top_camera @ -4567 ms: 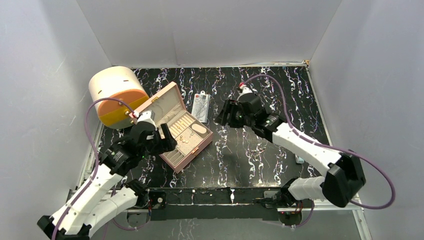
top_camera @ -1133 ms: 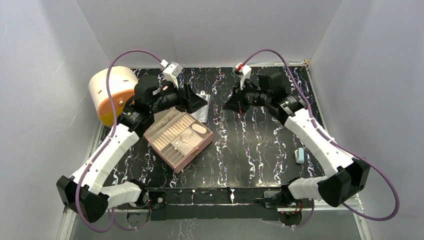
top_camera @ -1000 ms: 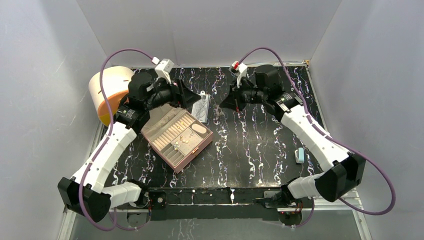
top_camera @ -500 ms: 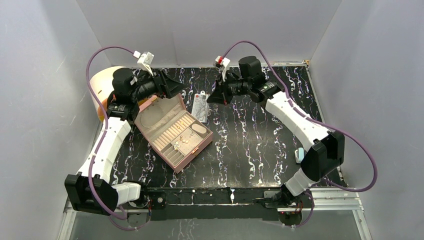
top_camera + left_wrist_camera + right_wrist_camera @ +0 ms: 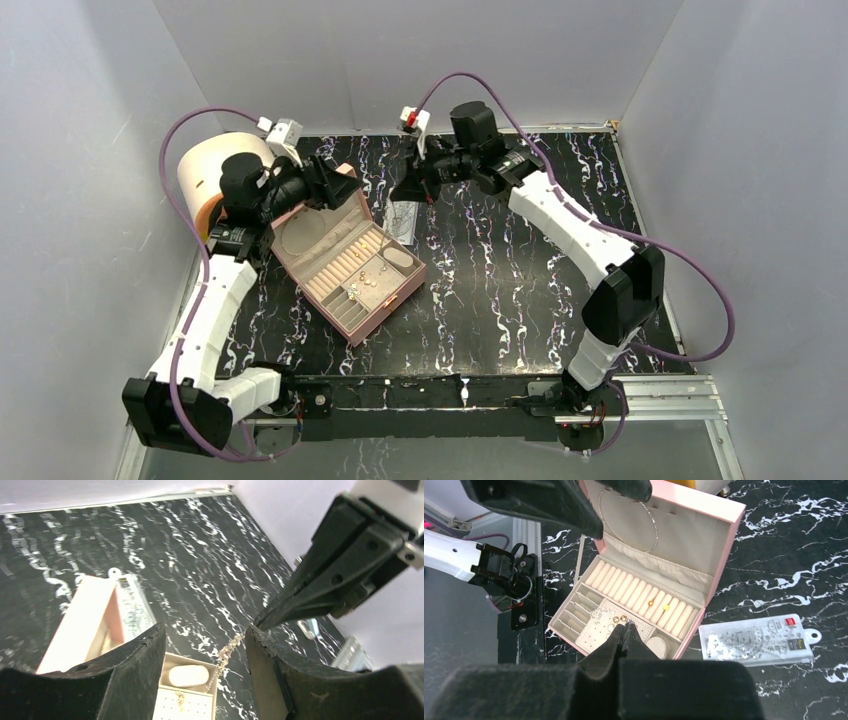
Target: Organize the mixed jewelry
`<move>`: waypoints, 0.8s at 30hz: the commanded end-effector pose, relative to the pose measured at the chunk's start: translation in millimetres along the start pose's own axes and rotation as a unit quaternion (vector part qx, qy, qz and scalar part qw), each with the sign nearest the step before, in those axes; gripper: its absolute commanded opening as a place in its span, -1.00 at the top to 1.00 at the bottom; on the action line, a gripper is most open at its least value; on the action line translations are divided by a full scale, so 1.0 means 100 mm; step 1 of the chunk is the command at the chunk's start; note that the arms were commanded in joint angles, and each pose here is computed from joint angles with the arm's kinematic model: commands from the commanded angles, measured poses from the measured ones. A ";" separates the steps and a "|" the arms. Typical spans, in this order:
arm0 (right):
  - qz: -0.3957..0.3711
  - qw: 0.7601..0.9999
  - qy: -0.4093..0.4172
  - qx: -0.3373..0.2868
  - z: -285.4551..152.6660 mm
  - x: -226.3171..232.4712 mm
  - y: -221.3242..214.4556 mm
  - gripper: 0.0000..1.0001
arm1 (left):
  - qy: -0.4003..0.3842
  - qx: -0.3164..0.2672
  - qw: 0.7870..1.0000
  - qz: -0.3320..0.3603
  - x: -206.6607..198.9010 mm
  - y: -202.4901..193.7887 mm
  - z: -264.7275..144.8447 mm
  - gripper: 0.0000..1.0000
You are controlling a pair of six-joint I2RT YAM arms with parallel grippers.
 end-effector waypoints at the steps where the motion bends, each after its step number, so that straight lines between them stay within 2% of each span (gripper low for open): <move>1: -0.049 0.999 0.021 -0.007 0.17 0.11 0.12 1.00 | 0.117 -0.020 0.993 0.008 0.14 0.07 -0.24 -0.16; 5: -0.063 0.998 0.017 0.006 0.40 0.08 0.07 1.00 | 0.222 -0.011 0.975 -0.004 0.34 0.00 -0.38 -0.23; 8: -0.071 0.997 0.006 0.014 0.58 0.02 0.05 1.00 | 0.338 -0.021 0.941 -0.028 0.55 0.03 -0.54 -0.31; 10: -0.079 0.997 -0.002 0.013 0.70 0.00 0.06 1.00 | 0.388 -0.021 0.921 -0.043 0.65 0.00 -0.62 -0.35; 13: -0.095 0.995 -0.020 0.006 0.85 -0.05 0.08 1.00 | 0.420 -0.020 0.906 -0.055 0.74 -0.06 -0.64 -0.36; 24: -0.138 0.990 -0.041 -0.014 1.22 -0.14 0.17 1.00 | 0.470 -0.003 0.881 -0.057 0.95 -0.18 -0.62 -0.37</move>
Point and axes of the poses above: each gripper's point midway between its finger pads, its own z axis out along the fingers, its own x axis along the line the jaws close on, y = z × x, the point moved 5 cm from there along -z, back along the fingers, and after that the axes turned 8 degrees about z, right-handed, at the moved point
